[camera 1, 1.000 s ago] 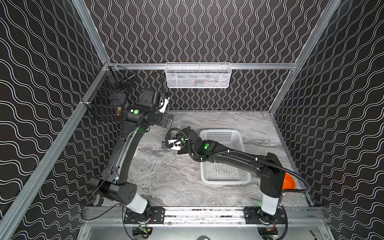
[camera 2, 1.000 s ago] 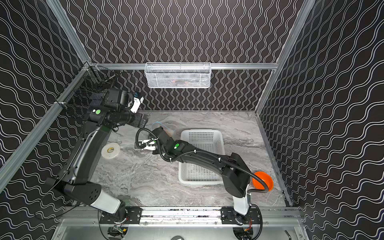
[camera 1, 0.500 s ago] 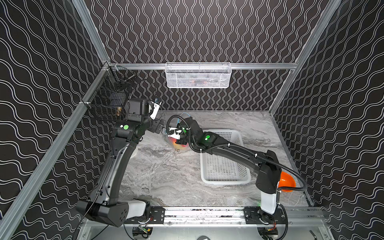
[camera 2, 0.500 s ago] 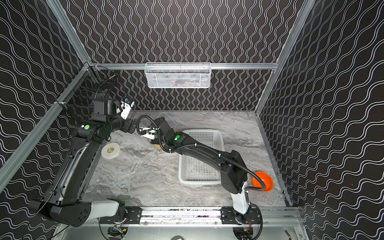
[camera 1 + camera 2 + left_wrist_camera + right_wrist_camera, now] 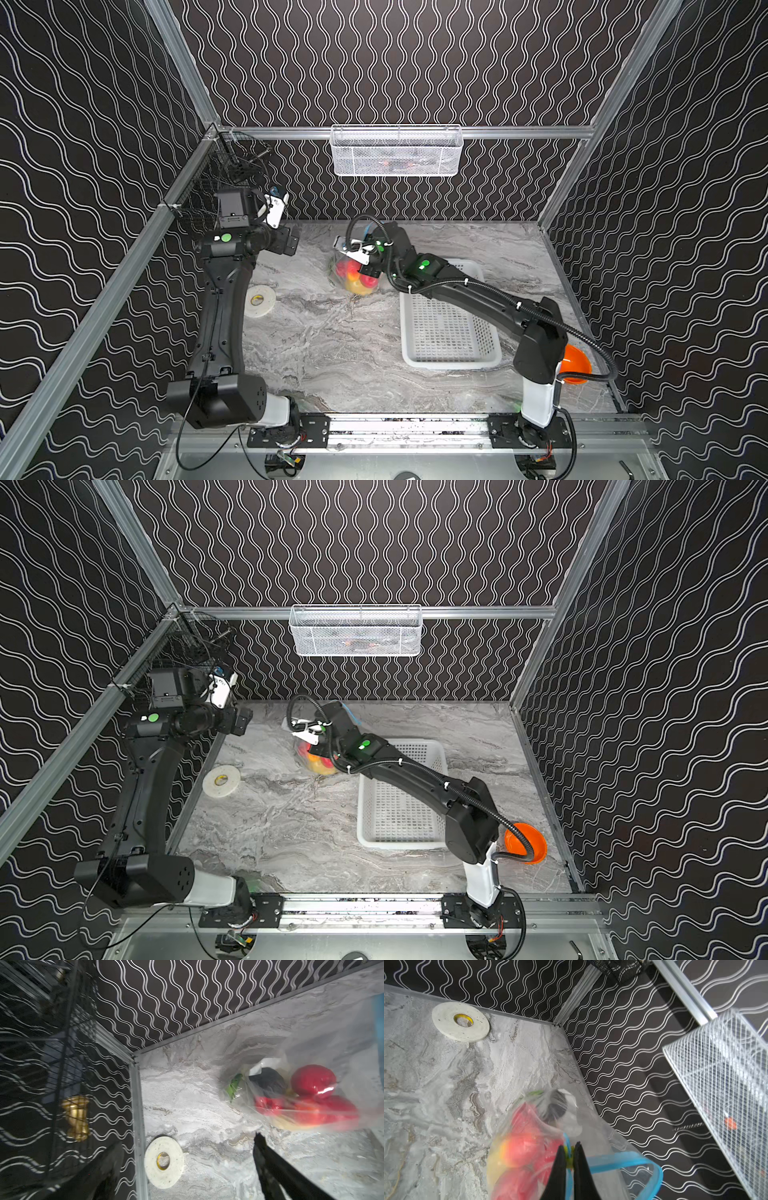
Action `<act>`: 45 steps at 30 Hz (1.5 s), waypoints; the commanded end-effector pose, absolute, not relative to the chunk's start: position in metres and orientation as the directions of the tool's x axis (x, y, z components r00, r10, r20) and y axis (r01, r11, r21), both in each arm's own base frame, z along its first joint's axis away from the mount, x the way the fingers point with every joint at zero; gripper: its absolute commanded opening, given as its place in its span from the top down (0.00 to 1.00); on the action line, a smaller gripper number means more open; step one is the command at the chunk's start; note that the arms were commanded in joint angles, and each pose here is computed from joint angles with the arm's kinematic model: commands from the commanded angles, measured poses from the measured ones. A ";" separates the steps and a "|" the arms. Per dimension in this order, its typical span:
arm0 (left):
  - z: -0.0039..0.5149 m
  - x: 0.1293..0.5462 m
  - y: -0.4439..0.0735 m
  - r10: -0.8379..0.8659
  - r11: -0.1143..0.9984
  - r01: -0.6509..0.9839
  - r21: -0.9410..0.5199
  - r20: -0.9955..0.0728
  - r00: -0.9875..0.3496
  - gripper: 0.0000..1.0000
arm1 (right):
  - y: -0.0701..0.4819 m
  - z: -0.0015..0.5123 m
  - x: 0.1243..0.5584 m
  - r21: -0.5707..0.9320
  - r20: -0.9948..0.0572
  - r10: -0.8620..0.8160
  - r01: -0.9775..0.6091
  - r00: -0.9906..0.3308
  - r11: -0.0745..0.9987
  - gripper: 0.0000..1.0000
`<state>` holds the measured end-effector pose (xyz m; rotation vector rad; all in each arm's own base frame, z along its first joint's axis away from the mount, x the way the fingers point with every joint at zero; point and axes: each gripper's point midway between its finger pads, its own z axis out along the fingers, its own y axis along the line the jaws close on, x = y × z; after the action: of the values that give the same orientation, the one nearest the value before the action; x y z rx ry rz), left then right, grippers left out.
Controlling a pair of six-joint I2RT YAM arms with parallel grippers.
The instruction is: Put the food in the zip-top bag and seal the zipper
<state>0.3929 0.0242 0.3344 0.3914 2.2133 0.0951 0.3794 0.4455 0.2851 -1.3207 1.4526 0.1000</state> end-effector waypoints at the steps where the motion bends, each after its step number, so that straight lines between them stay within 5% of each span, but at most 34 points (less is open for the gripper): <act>1: 0.332 0.385 -0.005 0.332 0.911 0.390 0.134 -0.800 -0.499 0.01 | 0.447 0.317 0.377 -0.486 -0.829 -0.500 -0.764 0.250 0.424 1.00; 7: 0.309 0.377 -0.034 0.364 0.830 0.555 0.058 -0.811 -0.459 0.01 | 0.454 0.324 0.376 -0.454 -0.850 -0.467 -0.791 0.245 0.410 1.00; 12: 0.297 0.346 -0.081 0.448 0.554 0.833 -0.020 -0.835 -0.318 0.01 | 0.464 0.326 0.377 -0.433 -0.864 -0.440 -0.809 0.247 0.397 1.00; 19: 0.307 0.365 -0.079 0.353 0.622 0.781 -0.046 -0.875 -0.332 0.01 | 0.477 0.338 0.381 -0.411 -0.881 -0.403 -0.824 0.248 0.391 1.00; 32: 0.313 0.360 -0.089 0.388 0.517 0.856 -0.016 -0.887 -0.250 0.01 | 0.486 0.366 0.382 -0.410 -0.899 -0.329 -0.821 0.289 0.398 1.00; 45: 0.323 0.365 -0.087 0.393 0.528 0.849 0.020 -0.892 -0.223 0.01 | 0.487 0.397 0.368 -0.389 -0.913 -0.279 -0.843 0.298 0.371 1.00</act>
<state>0.3678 -0.0869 0.3182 1.0123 1.8441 -0.6196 0.3744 0.4880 0.3745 -1.2028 1.3126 0.4957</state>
